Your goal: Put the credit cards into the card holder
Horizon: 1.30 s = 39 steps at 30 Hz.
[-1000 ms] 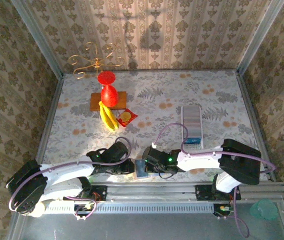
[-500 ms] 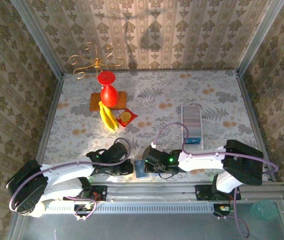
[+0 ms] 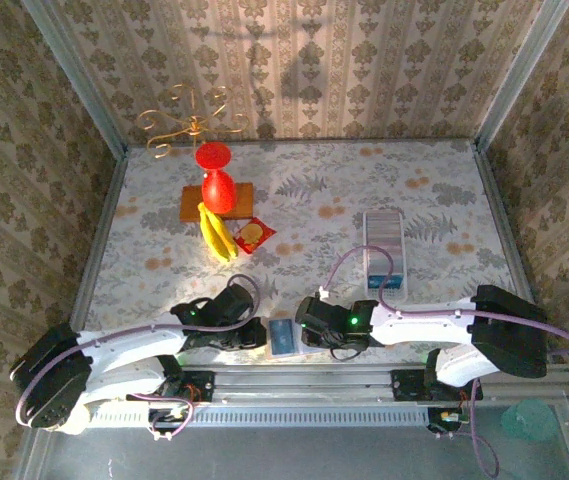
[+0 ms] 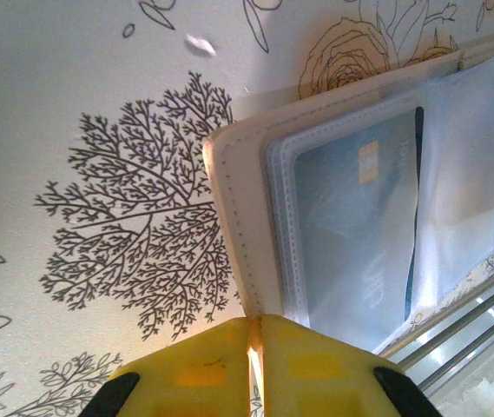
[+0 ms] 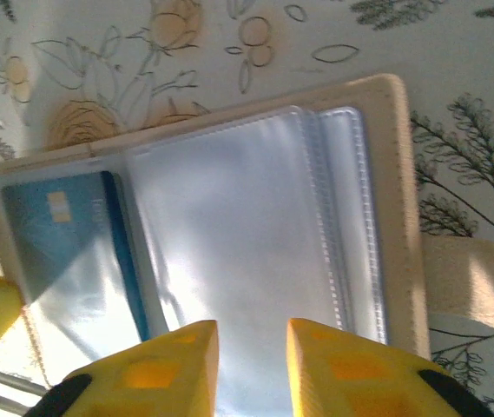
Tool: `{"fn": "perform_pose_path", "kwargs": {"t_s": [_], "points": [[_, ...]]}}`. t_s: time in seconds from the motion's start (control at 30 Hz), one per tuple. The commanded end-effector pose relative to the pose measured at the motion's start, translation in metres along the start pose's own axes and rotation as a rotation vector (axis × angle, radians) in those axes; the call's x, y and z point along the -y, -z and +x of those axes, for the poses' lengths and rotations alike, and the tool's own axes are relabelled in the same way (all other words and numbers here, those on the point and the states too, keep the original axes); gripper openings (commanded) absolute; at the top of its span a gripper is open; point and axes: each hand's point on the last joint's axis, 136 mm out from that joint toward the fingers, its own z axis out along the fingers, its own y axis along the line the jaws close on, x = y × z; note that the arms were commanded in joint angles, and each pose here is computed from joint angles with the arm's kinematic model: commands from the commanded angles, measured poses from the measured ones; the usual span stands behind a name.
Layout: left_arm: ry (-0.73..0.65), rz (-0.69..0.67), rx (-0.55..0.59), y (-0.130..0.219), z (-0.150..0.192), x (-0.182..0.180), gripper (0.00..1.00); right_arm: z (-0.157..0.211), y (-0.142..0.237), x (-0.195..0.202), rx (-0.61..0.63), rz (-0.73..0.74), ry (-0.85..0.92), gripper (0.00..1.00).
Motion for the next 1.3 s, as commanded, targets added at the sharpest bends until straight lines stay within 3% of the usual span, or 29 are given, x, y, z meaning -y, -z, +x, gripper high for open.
{"fn": "perform_pose_path", "kwargs": {"t_s": [0.0,0.33,0.53,1.27], "points": [[0.024,-0.033,0.002,0.001,0.002,-0.012,0.1,0.003,-0.005,0.024,0.01,0.103,-0.008,0.3],[0.025,-0.03,-0.001,0.001,0.002,-0.012,0.1,0.013,-0.02,0.014,-0.049,0.097,-0.003,0.41],[0.029,-0.03,-0.001,0.001,0.002,-0.013,0.1,0.011,-0.025,-0.007,-0.045,0.007,-0.01,0.46],[0.035,-0.023,0.001,0.002,0.005,-0.016,0.09,-0.002,-0.009,-0.071,0.006,-0.256,0.001,0.42]]}}
